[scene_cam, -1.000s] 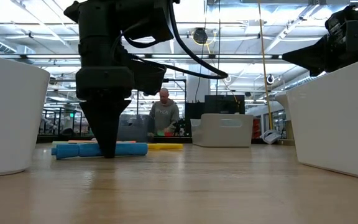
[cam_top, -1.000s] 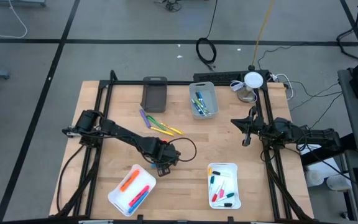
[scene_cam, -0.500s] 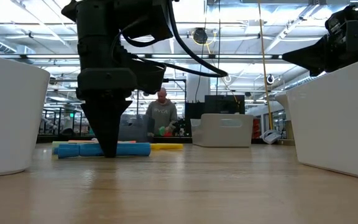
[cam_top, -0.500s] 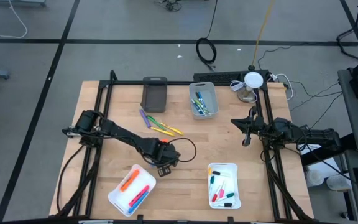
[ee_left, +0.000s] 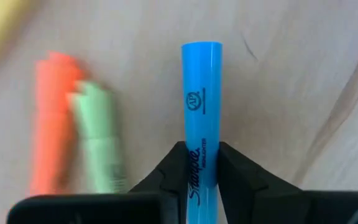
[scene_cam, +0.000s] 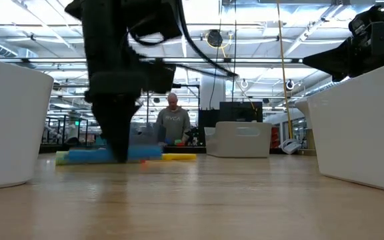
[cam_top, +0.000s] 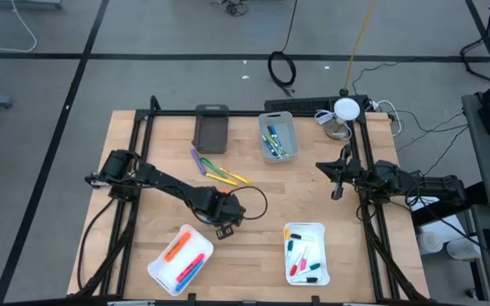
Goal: Pick & Place Markers
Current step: Put the blue marker pen into the left white bin
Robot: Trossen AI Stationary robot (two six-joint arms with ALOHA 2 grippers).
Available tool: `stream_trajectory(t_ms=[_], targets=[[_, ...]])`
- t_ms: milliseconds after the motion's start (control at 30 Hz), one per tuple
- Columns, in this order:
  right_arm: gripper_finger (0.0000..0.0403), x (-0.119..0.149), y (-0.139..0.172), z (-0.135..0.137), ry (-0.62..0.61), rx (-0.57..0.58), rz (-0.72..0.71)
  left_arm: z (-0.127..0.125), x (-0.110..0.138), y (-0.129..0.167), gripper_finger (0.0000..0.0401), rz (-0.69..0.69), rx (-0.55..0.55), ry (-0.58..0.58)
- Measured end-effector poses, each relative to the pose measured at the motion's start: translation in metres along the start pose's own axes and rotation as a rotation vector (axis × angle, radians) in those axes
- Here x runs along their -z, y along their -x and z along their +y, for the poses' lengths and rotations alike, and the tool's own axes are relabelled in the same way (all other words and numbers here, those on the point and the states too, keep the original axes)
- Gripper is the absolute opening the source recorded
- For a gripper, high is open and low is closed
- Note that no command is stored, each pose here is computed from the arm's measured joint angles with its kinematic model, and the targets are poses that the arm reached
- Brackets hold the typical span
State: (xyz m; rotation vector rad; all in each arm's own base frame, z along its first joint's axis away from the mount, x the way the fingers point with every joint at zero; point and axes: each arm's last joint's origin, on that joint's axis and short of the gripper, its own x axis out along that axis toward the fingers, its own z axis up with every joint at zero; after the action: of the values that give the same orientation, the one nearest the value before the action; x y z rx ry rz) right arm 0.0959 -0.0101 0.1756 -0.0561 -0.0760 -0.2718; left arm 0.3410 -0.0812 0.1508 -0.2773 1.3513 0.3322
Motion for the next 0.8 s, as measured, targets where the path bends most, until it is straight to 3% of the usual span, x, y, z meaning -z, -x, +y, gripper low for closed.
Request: stream_trajectory(t_ms=[300, 467, 633, 800], targets=[[0.0, 0.0, 0.0, 0.0, 0.0, 0.0, 0.0, 0.012, 0.009, 0.093, 0.0064, -0.23, 0.103, 0.092], [0.0, 0.0, 0.0, 0.0, 0.0, 0.0, 0.0, 0.009, 0.045, 0.139, 0.0064, -0.177, 0.233, 0.261], [0.0, 0.0, 0.0, 0.0, 0.0, 0.0, 0.0, -0.016, 0.09, 0.161, 0.0064, -0.124, 0.312, 0.487], [0.0, 0.0, 0.0, 0.0, 0.0, 0.0, 0.0, -0.051, 0.127, 0.152, 0.0064, -0.091, 0.306, 0.707]])
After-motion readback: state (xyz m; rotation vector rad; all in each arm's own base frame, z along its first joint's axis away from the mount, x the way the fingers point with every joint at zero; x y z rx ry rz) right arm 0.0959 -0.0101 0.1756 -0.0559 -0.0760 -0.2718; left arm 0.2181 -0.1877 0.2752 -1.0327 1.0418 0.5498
